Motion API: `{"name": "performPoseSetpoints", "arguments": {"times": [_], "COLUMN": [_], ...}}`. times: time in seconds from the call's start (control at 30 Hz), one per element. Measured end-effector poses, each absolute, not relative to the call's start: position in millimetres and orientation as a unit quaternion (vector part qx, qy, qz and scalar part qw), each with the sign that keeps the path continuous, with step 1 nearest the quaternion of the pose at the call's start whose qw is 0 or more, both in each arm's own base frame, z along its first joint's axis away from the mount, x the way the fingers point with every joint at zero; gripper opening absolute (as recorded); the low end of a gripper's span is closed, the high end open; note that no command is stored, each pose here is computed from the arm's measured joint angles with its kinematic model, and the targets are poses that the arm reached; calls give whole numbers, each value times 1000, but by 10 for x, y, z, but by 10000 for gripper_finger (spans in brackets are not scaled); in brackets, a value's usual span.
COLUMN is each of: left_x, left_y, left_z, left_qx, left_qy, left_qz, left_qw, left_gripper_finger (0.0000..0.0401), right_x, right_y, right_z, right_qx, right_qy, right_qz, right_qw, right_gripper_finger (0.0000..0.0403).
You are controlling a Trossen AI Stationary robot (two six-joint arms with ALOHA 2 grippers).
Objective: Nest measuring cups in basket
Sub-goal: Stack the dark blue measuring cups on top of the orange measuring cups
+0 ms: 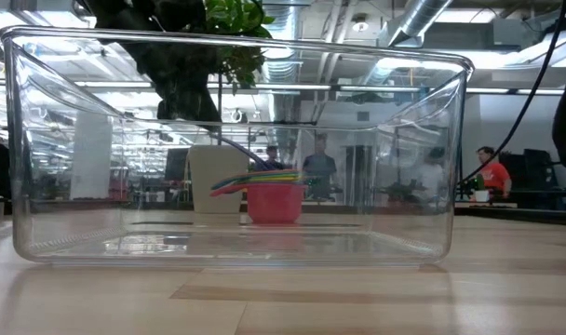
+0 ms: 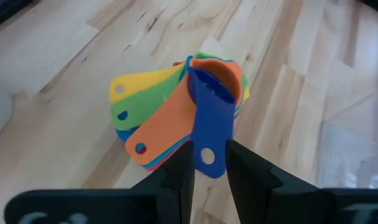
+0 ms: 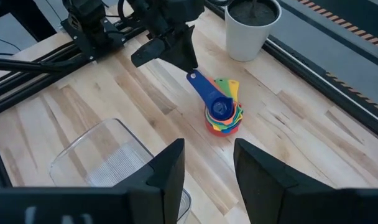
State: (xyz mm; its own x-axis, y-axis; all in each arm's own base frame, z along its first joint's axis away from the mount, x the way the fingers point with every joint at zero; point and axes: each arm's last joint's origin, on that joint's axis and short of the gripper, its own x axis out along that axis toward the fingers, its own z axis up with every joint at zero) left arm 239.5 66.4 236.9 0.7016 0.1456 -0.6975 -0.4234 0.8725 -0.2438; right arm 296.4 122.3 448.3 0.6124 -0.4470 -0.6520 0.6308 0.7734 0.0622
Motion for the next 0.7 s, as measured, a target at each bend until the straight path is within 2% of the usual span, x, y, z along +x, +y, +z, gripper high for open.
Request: {"name": "performPoseSetpoints", "arguments": {"times": [0.7], "left_x": [2506], "left_y": [716], "left_z": [2200], "left_qx": [-176], "left_qy": [377], "left_qz": [169], "left_qw": [893], "left_gripper_finger": [77], "right_x": [2964], "right_y": [1224], "right_z": [4482], "right_qx": [145], "right_qy": [320], "right_qz": [-303], "right_qw": [886], "right_gripper_finger": [161]}}
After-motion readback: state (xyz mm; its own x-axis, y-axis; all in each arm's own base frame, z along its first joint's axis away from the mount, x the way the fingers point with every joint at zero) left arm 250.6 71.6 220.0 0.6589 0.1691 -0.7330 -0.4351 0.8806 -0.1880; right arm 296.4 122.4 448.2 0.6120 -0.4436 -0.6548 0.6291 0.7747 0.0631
